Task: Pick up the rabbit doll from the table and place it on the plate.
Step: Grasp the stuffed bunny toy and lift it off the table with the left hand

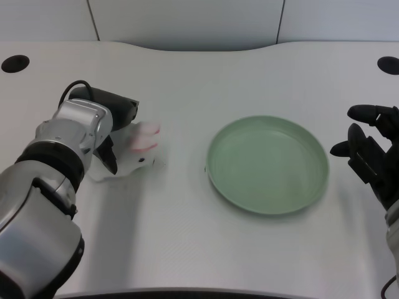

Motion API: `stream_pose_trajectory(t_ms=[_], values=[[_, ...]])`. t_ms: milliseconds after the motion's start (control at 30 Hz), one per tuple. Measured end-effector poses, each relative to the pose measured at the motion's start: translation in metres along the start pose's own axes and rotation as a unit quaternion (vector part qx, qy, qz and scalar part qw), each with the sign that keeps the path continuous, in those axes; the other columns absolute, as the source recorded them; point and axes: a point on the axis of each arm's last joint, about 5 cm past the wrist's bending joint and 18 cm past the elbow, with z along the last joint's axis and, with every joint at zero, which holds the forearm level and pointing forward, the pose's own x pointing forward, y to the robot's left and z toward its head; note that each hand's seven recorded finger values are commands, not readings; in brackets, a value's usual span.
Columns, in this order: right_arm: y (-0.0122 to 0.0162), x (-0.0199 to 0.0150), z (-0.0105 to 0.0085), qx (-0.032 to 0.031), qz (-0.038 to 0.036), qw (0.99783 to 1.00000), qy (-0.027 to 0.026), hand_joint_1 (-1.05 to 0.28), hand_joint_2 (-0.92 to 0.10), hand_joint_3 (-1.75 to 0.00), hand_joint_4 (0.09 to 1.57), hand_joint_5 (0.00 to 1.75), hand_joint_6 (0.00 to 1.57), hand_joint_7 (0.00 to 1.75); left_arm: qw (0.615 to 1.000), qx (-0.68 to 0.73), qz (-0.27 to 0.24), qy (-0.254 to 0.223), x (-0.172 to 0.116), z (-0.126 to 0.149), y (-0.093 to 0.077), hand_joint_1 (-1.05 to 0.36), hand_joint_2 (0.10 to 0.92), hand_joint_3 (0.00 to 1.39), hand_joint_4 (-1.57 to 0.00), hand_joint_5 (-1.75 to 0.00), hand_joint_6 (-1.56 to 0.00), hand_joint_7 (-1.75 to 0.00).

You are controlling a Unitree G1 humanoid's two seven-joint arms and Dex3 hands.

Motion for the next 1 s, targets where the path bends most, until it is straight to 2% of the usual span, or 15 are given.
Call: stream_pose_trajectory(t_ms=[533,833,1000], values=[[-0.0003,0.0001,-0.0014,0.0001,-0.001,0.99999,0.0038,-0.26,-0.92,-0.64,0.35,1.66,0.3,1.41,1.0,0.004,0.002,0.002,0.0,-0.0005,-0.0007,-0.73,0.742,0.01,0.0,-0.4,0.0,-0.51],[-0.0003,0.0001,-0.0015,0.0001,-0.0011,0.99999,0.0041,-0.26,-0.92,-0.64,0.35,1.66,0.3,1.41,1.0,0.005,0.002,0.002,0.0,-0.0006,-0.001,-0.73,0.743,0.0,0.0,-0.4,0.0,-0.51],[-0.0001,0.0001,-0.0016,-0.001,-0.0042,0.99998,0.0041,-0.26,-0.92,-0.64,0.35,1.66,0.3,1.42,1.0,0.011,0.009,0.002,0.0001,-0.0007,-0.0015,-0.74,0.744,0.0,0.0,-0.37,0.0,-0.47]])
